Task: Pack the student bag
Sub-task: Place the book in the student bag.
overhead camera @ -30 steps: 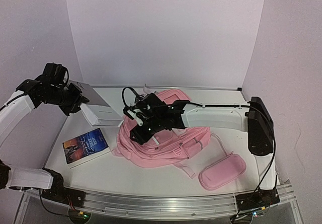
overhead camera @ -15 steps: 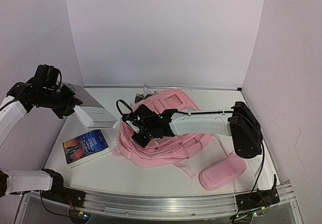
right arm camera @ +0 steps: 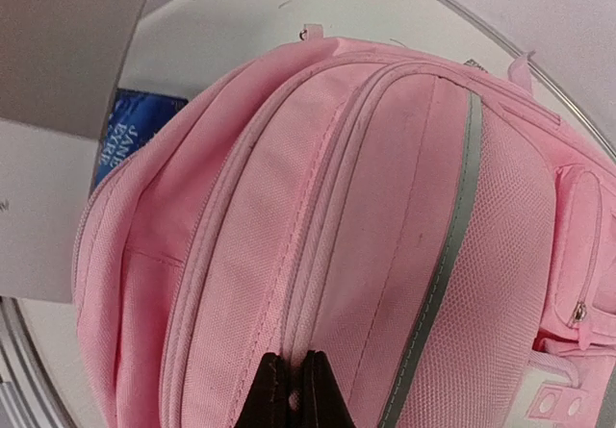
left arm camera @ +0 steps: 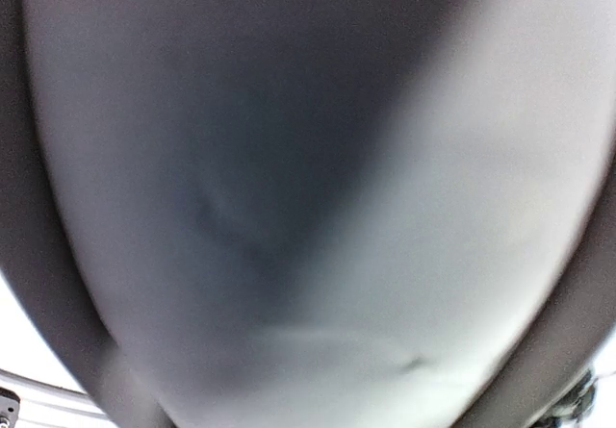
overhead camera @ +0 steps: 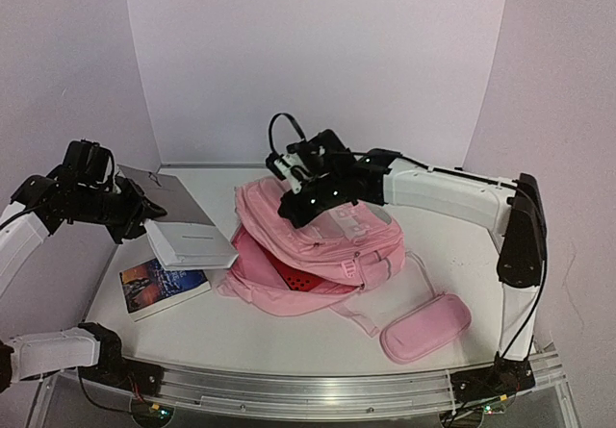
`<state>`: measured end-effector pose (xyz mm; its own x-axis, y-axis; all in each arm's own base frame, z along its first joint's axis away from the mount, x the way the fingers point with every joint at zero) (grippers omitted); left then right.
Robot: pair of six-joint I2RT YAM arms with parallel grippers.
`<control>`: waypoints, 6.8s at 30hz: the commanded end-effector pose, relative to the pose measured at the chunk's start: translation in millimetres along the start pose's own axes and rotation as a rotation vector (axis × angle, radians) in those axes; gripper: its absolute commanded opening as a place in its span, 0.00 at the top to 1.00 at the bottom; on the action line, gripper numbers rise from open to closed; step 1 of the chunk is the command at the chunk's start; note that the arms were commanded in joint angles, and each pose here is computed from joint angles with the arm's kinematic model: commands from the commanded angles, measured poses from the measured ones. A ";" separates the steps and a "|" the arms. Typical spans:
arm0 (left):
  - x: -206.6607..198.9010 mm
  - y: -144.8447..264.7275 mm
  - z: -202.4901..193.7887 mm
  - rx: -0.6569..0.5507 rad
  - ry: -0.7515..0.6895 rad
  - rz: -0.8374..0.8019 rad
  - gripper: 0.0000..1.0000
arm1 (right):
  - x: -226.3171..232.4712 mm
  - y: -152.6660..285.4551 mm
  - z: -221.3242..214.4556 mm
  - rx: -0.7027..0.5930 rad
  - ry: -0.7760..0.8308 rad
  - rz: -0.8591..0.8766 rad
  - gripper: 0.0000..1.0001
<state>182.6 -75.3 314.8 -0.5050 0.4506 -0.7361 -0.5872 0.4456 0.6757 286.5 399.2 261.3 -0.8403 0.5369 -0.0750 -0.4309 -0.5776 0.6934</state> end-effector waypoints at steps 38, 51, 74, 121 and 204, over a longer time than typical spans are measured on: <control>-49.1 -161.0 -28.3 0.679 -0.327 -0.366 1.00 | -69.4 93.9 46.3 -0.335 -0.219 0.396 1.00; -76.0 -209.4 -16.6 0.372 -0.280 -0.457 1.00 | -62.8 92.6 47.8 -0.338 -0.283 0.466 1.00; -85.5 -265.4 -91.4 0.476 -0.288 -0.606 1.00 | -57.5 83.2 70.1 -0.386 -0.399 0.535 1.00; -41.5 -237.4 -109.8 0.422 -0.236 -0.262 0.18 | -77.8 117.7 76.9 -0.467 -0.455 0.546 1.00; -148.6 -363.1 -99.4 0.515 -0.408 -0.546 0.67 | -140.3 153.2 12.3 -0.263 -0.278 0.454 1.00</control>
<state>389.8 -361.8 139.8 -0.0303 0.3782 -0.9252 -0.2498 0.8934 0.3734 353.5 222.0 346.3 -0.7323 0.5150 0.4455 -0.2036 -0.7899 0.5784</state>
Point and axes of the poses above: each gripper's point midway between its finger pads, its own y axis back along the fingers, its own x axis along the line the jaws close on, z = x × y, the point moved 10 cm from there along y, back along the fingers, and after that the axes turned 8 degrees about y, right-handed, at the moved point
